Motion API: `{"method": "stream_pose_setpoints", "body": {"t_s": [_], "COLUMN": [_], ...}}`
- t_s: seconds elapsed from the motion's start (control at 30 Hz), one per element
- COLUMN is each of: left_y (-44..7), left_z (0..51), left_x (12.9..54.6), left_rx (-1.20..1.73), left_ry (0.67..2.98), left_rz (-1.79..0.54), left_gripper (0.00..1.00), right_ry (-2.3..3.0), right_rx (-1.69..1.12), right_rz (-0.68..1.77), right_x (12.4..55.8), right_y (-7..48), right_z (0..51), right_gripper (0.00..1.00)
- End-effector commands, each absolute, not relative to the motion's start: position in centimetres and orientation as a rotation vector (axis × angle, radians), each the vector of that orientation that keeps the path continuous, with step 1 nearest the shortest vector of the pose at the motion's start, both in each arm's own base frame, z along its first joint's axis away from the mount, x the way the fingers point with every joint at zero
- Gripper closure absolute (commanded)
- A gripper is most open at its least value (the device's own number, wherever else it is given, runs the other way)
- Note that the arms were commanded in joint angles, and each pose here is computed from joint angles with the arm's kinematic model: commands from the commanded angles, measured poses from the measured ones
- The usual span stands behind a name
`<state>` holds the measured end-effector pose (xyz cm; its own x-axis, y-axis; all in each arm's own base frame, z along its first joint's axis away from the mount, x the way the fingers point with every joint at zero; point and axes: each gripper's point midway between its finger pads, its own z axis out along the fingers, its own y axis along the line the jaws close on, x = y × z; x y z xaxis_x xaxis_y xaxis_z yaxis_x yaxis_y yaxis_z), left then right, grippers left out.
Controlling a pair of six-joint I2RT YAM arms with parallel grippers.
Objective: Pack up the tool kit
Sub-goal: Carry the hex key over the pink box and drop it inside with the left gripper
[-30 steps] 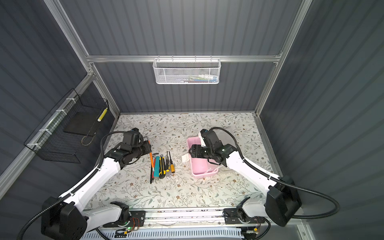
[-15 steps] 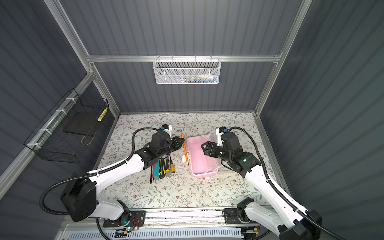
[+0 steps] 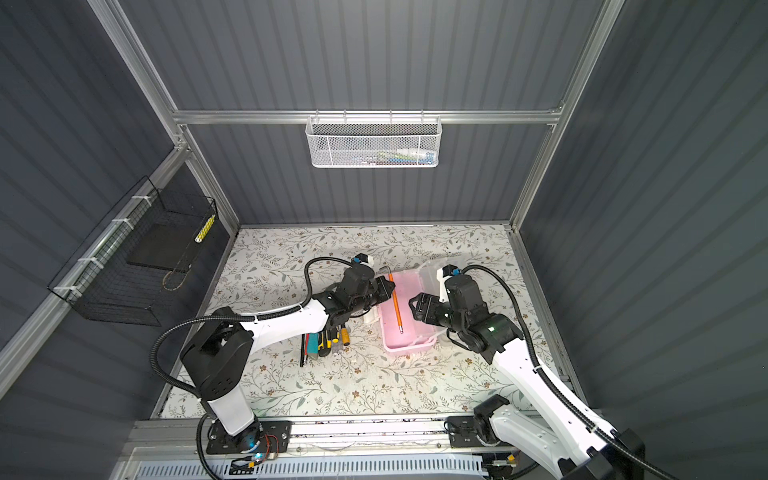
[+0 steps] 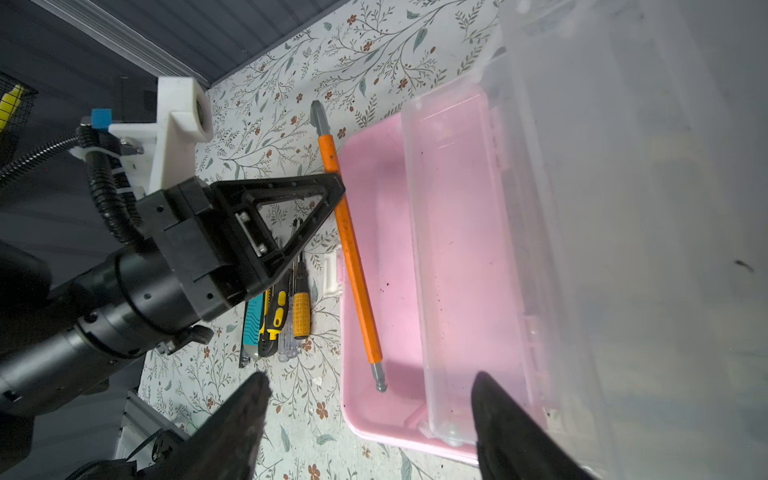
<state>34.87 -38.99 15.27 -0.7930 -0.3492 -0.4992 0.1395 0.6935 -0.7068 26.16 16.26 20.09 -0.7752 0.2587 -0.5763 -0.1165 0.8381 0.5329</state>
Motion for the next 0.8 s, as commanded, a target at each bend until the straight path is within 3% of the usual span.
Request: {"method": "stream_pose_setpoints", "body": {"t_s": [0.0, 0.4, 0.53, 0.77], "left_y": [-39.9, -41.0, -41.0, -41.1], "left_z": [15.8, 10.7, 10.2, 10.9], "left_x": [35.6, 35.3, 35.3, 35.2], "left_rx": [-0.188, -0.187, -0.183, -0.155], "left_ry": [2.263, 2.398, 2.412, 2.403], "left_rz": [-1.013, -0.915, -0.897, -0.898], "left_gripper": [1.00, 1.00, 0.76, 0.56], "right_ry": [2.343, 2.353, 2.351, 2.349], "right_rx": [0.124, 0.140, 0.144, 0.142], "right_rz": [0.726, 0.728, 0.723, 0.727], "right_x": [26.0, 25.7, 25.8, 25.8], "right_y": [15.8, 15.5, 15.4, 15.4], "right_z": [19.7, 18.2, 18.2, 18.4], "right_gripper": [0.23, 0.22, 0.22, 0.21]}}
